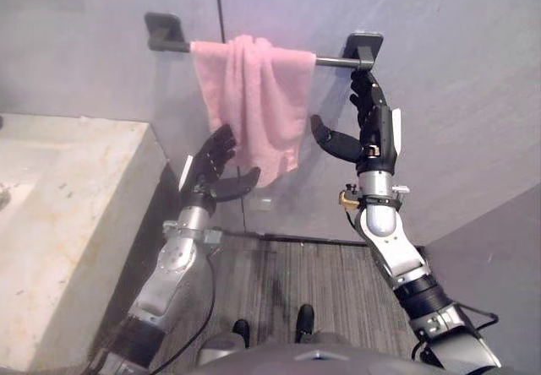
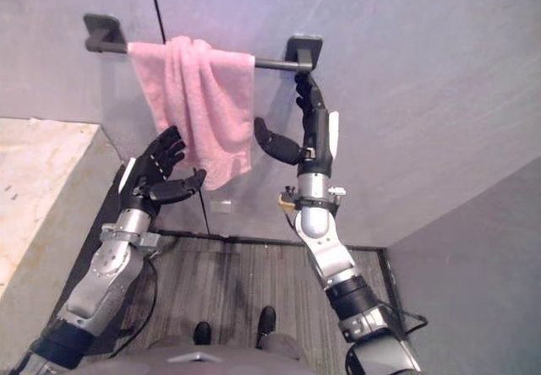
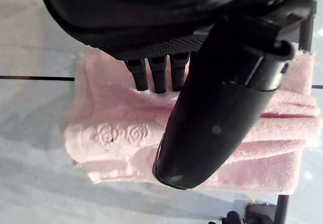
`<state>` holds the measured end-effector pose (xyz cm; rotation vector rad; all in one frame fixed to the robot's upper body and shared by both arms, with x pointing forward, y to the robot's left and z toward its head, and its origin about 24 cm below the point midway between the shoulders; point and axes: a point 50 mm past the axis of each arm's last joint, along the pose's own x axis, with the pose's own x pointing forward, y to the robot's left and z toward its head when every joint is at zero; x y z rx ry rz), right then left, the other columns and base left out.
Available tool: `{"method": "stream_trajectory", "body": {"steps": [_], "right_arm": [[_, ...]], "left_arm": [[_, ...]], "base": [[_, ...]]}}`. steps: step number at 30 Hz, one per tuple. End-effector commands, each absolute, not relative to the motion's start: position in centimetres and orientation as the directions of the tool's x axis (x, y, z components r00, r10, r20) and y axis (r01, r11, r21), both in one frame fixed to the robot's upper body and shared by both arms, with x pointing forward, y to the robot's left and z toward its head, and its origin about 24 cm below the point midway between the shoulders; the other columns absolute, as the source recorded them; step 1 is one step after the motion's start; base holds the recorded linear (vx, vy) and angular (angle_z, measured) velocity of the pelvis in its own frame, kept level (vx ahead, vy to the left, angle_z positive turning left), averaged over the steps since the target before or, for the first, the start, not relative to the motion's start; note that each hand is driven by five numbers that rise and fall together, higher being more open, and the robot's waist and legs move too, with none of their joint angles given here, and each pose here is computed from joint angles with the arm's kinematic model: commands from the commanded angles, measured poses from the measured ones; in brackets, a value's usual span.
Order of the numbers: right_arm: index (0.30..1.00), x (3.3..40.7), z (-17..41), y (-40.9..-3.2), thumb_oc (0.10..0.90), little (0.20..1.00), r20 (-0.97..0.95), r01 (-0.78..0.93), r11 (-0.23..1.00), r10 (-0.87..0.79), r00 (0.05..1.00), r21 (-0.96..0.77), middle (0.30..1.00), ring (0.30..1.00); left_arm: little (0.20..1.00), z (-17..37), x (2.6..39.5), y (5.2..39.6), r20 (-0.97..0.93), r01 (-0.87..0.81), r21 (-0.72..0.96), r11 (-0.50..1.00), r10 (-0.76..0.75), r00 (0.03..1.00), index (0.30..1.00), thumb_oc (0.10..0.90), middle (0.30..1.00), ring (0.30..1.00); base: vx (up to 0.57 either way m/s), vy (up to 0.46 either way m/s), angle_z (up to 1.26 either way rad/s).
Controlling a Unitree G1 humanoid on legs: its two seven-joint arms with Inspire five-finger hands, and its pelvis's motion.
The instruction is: Organize the bathroom.
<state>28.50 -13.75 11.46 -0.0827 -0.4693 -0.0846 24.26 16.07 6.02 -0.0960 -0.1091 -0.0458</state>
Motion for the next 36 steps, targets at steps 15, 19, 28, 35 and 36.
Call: {"method": "stream_trajectory", "body": {"steps": [15,19,28,35,36], "right_arm": [[0.900,30.7,15.8,-11.0,0.800,0.900,0.439,-0.286,0.957,0.277,0.855,-0.046,0.900,0.900],[0.900,30.9,16.0,-10.7,0.800,0.900,0.415,-0.328,0.941,0.330,0.848,-0.078,0.900,0.900],[0.900,31.6,17.4,-9.5,0.800,0.900,0.390,-0.425,0.898,0.436,0.811,-0.119,0.900,0.900],[0.900,31.8,18.9,-8.2,0.800,0.900,0.388,-0.468,0.868,0.494,0.778,-0.167,0.900,0.900],[0.900,31.9,19.1,-8.1,0.800,0.900,0.393,-0.467,0.868,0.495,0.775,-0.172,0.900,0.900]], "left_arm": [[0.900,9.8,25.5,15.2,0.343,0.097,-0.139,0.986,-0.044,0.938,0.900,0.800,0.900,0.900],[0.900,9.9,25.6,15.5,0.342,0.073,-0.139,0.988,-0.022,0.940,0.900,0.800,0.900,0.900],[0.900,10.0,25.9,15.8,0.341,0.047,-0.147,0.988,0.005,0.940,0.900,0.800,0.900,0.900],[0.900,10.0,26.1,15.1,0.336,0.062,-0.156,0.986,-0.007,0.942,0.900,0.800,0.900,0.900],[0.900,10.1,26.1,15.0,0.335,0.065,-0.156,0.986,-0.009,0.942,0.900,0.800,0.900,0.900]], "base": [[0.02,0.005,-0.03],[0.01,0.008,0.00],[0.01,0.038,0.01],[-0.01,0.037,0.06],[-0.01,0.036,0.05]]}}
